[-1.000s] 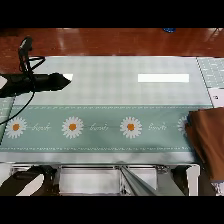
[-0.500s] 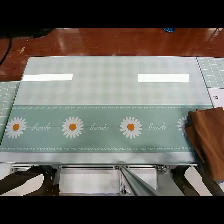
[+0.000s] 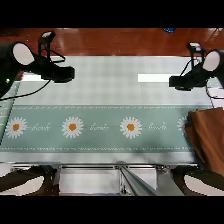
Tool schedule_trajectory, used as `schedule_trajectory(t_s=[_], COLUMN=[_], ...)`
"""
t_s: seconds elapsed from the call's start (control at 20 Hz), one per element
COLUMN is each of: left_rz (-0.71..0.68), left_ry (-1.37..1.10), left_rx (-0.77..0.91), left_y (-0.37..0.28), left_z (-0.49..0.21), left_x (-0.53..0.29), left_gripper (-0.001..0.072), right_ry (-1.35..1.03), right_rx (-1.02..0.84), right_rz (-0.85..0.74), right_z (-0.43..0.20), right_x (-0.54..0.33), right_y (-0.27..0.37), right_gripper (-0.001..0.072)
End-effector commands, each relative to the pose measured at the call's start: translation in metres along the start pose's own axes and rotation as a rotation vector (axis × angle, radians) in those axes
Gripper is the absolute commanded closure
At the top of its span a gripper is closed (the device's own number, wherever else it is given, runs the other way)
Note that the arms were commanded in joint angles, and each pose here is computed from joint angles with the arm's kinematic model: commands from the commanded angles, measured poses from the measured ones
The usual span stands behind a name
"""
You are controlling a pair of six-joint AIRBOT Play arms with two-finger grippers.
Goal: Fold the shirts.
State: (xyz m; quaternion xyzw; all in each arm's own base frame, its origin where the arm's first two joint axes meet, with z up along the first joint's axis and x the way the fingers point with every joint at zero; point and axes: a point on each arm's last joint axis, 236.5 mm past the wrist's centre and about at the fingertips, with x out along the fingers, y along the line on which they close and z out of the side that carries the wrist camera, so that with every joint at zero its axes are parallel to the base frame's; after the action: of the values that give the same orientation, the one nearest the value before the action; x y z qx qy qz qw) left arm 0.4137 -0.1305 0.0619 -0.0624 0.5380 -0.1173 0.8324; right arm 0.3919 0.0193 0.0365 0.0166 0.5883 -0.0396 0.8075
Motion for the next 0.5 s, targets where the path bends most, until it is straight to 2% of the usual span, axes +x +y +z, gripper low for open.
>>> schedule_trajectory(t_s=[0.0,0.45], left_rz=[0.024,0.026], left_ry=[0.026,0.041], left_rx=[0.010,0.021], left_y=[0.0100,0.0113], left_z=[-0.0124,-0.0145], left_x=[0.0108,0.0169], left_gripper=[0.0688,0.0688], right_ry=[0.047,0.047], right_rx=[0.000,0.000], right_rz=[-0.029,-0.031], right_z=[-0.0101,-0.0101], right_x=[0.0216,0.0216], right_y=[0.0076,0.0068], right_gripper=[0.0688,0.0688])
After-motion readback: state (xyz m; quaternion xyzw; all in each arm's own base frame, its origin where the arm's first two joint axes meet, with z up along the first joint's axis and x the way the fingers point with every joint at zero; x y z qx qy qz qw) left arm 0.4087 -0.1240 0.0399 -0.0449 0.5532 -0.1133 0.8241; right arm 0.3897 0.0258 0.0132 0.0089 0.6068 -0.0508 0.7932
